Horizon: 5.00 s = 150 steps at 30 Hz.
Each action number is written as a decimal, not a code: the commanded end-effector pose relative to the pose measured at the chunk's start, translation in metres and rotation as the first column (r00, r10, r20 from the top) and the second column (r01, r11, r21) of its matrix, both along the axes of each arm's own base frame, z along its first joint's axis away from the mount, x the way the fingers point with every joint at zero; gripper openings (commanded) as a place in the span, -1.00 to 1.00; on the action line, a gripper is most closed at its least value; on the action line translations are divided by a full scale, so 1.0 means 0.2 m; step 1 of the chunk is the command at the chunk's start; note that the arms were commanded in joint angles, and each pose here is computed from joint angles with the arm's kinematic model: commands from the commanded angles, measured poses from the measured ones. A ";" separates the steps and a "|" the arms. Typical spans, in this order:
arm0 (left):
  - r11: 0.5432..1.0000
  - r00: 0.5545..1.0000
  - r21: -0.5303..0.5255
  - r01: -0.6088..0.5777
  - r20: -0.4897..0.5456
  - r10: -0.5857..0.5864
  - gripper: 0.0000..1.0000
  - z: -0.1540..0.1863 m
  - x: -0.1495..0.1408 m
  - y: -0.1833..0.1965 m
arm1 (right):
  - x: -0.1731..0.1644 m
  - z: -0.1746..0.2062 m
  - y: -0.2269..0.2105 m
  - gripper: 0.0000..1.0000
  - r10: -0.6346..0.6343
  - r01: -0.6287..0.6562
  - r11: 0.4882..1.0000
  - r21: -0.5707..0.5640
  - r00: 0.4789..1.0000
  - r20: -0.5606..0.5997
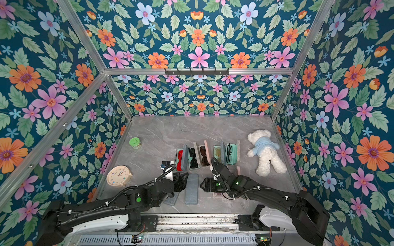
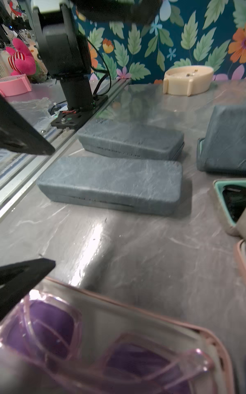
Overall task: Close the glasses case
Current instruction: Move the glasses case to the center of the board, then close the glasses case at the center of the board.
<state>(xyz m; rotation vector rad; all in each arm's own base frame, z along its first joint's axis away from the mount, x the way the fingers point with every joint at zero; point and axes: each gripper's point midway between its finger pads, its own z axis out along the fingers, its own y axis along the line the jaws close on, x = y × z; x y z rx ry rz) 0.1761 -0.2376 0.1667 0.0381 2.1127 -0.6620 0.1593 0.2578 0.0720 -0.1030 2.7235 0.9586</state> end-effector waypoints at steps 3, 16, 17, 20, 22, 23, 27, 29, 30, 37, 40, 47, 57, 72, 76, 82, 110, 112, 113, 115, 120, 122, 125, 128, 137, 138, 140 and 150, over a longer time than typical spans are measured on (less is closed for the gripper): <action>0.998 1.000 0.069 -0.010 0.015 0.009 0.36 -0.02 0.00 0.04 | -0.01 -0.06 0.08 0.46 0.030 -0.028 0.997 0.067 0.999 -0.035; 0.999 1.000 0.053 -0.009 -0.013 0.010 0.35 -0.07 -0.03 0.10 | 0.00 -0.17 0.36 0.09 0.109 -0.106 0.993 0.048 0.992 -0.057; 0.999 1.000 0.053 -0.009 -0.015 0.009 0.34 -0.08 -0.04 0.11 | 0.01 -0.18 0.38 0.05 0.110 -0.107 0.993 0.050 0.992 -0.064; 0.998 1.000 0.055 -0.011 -0.019 0.012 0.34 -0.09 -0.04 0.13 | 0.01 -0.22 0.44 -0.11 0.122 -0.117 0.991 0.060 0.989 -0.085; 0.998 1.000 0.060 -0.009 -0.021 0.011 0.34 -0.09 -0.05 0.14 | 0.01 -0.25 0.48 -0.13 0.131 -0.125 0.990 0.062 0.987 -0.097; 0.998 1.000 0.064 -0.010 -0.022 0.011 0.35 -0.10 -0.05 0.14 | 0.01 -0.27 0.50 -0.13 0.135 -0.129 0.990 0.059 0.985 -0.103; 0.997 1.000 0.071 -0.005 -0.028 0.007 0.35 -0.12 -0.05 0.15 | 0.02 -0.27 0.53 -0.08 0.143 -0.136 0.988 0.069 0.984 -0.110; 0.997 1.000 0.074 -0.002 -0.030 0.005 0.36 -0.12 -0.05 0.15 | 0.02 -0.26 0.52 -0.03 0.136 -0.130 0.990 0.061 0.985 -0.106; 0.997 1.000 0.076 -0.004 -0.029 0.007 0.36 -0.12 -0.05 0.15 | 0.03 -0.25 0.51 0.00 0.132 -0.127 0.991 0.051 0.986 -0.098; 0.995 1.000 0.095 0.013 -0.014 -0.011 0.52 -0.05 -0.04 0.11 | 0.02 -0.06 0.42 0.23 0.132 -0.130 0.990 0.051 0.990 -0.040; 0.992 1.000 0.126 0.002 -0.020 0.000 0.60 -0.01 -0.02 0.11 | 0.00 0.01 0.34 0.30 0.125 -0.124 0.991 0.048 0.992 -0.020; 0.997 0.992 0.068 0.035 -0.124 -0.026 0.60 -0.01 0.16 0.09 | -0.02 0.21 0.13 0.42 0.103 -0.105 0.993 0.059 0.994 0.030; 0.999 0.975 0.040 0.001 -0.220 0.008 0.57 -0.09 0.47 0.16 | 0.05 0.39 0.04 0.50 0.134 -0.139 0.988 0.063 0.988 0.073; 0.997 0.945 0.057 0.061 -0.323 -0.040 0.31 -0.34 0.64 0.21 | 0.18 0.48 0.14 0.51 0.155 -0.161 0.985 0.057 0.984 0.090; 0.996 0.942 0.048 0.077 -0.331 -0.057 0.15 -0.36 0.63 0.25 | 0.23 0.48 0.19 0.50 0.151 -0.156 0.985 0.069 0.985 0.082; 0.996 0.931 0.021 0.088 -0.358 -0.075 -0.05 -0.43 0.61 0.30 | 0.29 0.46 0.26 0.48 0.149 -0.153 0.986 0.068 0.987 0.060; 0.992 0.926 0.117 0.054 -0.378 -0.006 -0.47 -0.65 0.77 0.36 | 0.53 0.21 0.49 0.17 0.152 -0.152 0.988 -0.014 0.988 -0.032; 0.991 0.926 0.120 0.054 -0.377 -0.005 -0.49 -0.65 0.77 0.36 | 0.54 0.20 0.51 0.15 0.151 -0.151 0.988 -0.015 0.988 -0.034; 0.991 0.927 0.122 0.053 -0.374 -0.003 -0.50 -0.65 0.77 0.36 | 0.55 0.19 0.51 0.14 0.152 -0.153 0.988 -0.017 0.988 -0.035; 0.991 0.927 0.126 0.050 -0.374 0.001 -0.55 -0.66 0.77 0.36 | 0.56 0.18 0.53 0.12 0.151 -0.151 0.988 -0.019 0.988 -0.039; 0.990 0.924 0.126 0.056 -0.383 -0.003 -0.79 -0.69 0.77 0.36 | 0.59 0.16 0.56 0.09 0.153 -0.154 0.988 -0.020 0.987 -0.042; 0.990 0.924 0.125 0.057 -0.382 -0.005 -0.79 -0.68 0.77 0.36 | 0.61 0.16 0.58 0.08 0.155 -0.156 0.988 -0.019 0.987 -0.042; 0.990 0.926 0.127 0.056 -0.377 -0.003 -0.80 -0.68 0.77 0.36 | 0.63 0.15 0.59 0.06 0.157 -0.158 0.987 -0.021 0.987 -0.041; 0.990 0.927 0.126 0.057 -0.376 -0.005 -0.81 -0.68 0.77 0.36 | 0.64 0.16 0.61 0.03 0.158 -0.159 0.987 -0.024 0.987 -0.038; 0.991 0.931 0.123 0.054 -0.364 -0.006 -0.81 -0.66 0.77 0.36 | 0.67 0.12 0.63 -0.07 0.158 -0.159 0.987 -0.029 0.987 -0.042; 0.991 0.932 0.123 0.053 -0.363 -0.005 -0.81 -0.65 0.77 0.36 | 0.67 0.12 0.64 -0.10 0.160 -0.161 0.987 -0.026 0.986 -0.041; 0.991 0.932 0.122 0.055 -0.362 -0.007 -0.81 -0.65 0.76 0.36 | 0.68 0.12 0.65 -0.16 0.159 -0.160 0.987 -0.021 0.987 -0.039; 0.992 0.933 0.115 0.059 -0.361 -0.013 -0.85 -0.65 0.76 0.36 | 0.70 0.10 0.68 -0.26 0.162 -0.162 0.987 -0.013 0.986 -0.045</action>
